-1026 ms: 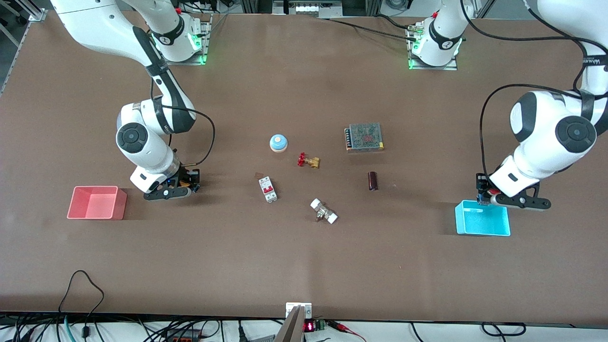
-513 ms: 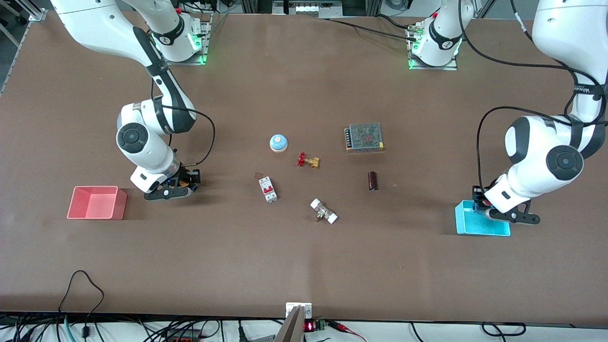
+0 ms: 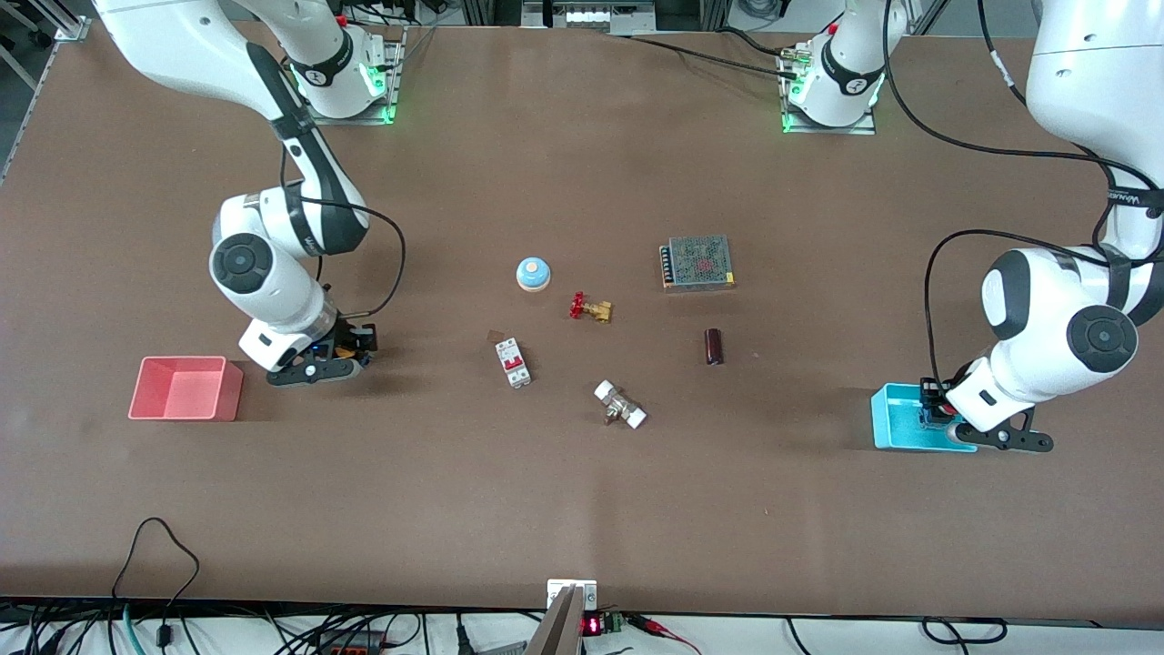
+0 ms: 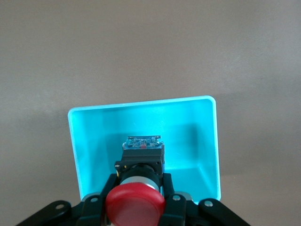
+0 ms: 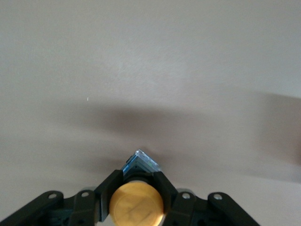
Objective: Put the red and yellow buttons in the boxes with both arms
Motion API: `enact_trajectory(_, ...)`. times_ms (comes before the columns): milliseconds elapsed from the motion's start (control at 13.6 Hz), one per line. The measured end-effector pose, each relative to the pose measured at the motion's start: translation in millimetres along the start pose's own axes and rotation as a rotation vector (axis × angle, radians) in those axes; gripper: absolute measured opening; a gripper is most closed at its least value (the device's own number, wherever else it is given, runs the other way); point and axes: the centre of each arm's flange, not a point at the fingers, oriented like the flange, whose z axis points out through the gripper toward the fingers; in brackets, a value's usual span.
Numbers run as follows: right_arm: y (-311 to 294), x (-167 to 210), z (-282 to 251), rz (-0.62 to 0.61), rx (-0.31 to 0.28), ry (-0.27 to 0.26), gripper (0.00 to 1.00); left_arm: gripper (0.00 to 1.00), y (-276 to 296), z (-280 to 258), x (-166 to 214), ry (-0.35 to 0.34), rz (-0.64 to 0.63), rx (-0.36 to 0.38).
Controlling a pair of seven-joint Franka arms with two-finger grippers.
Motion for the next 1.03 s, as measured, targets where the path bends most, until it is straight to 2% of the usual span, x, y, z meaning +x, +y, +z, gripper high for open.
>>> enact_trajectory(220, 48, 3, -69, -0.008, -0.015, -0.006, 0.36, 0.41, 0, 17, 0, -0.022, 0.002, -0.005)
enact_trajectory(366, 101, -3, -114, -0.003, -0.012, 0.023, 0.36, 0.41, 1, 28, 0, -0.036, 0.004, -0.009)
enact_trajectory(586, 170, -7, -140, -0.018, -0.019, 0.067, 0.36, 0.41, 1, 37, -1, -0.046, 0.005, -0.011)
enact_trajectory(733, 212, -9, -133, -0.034, -0.043, 0.069, 0.36, 0.41, 2, 42, -2, -0.053, 0.006, -0.013)
enact_trajectory(806, 229, -6, -125, -0.044, -0.057, 0.079, 0.36, 0.47, 2, 43, -1, -0.054, 0.006, -0.013)
enact_trajectory(1026, 260, 6, -89, -0.063, -0.091, 0.115, 0.36, 0.76, 0, 38, 2, -0.043, 0.005, -0.011)
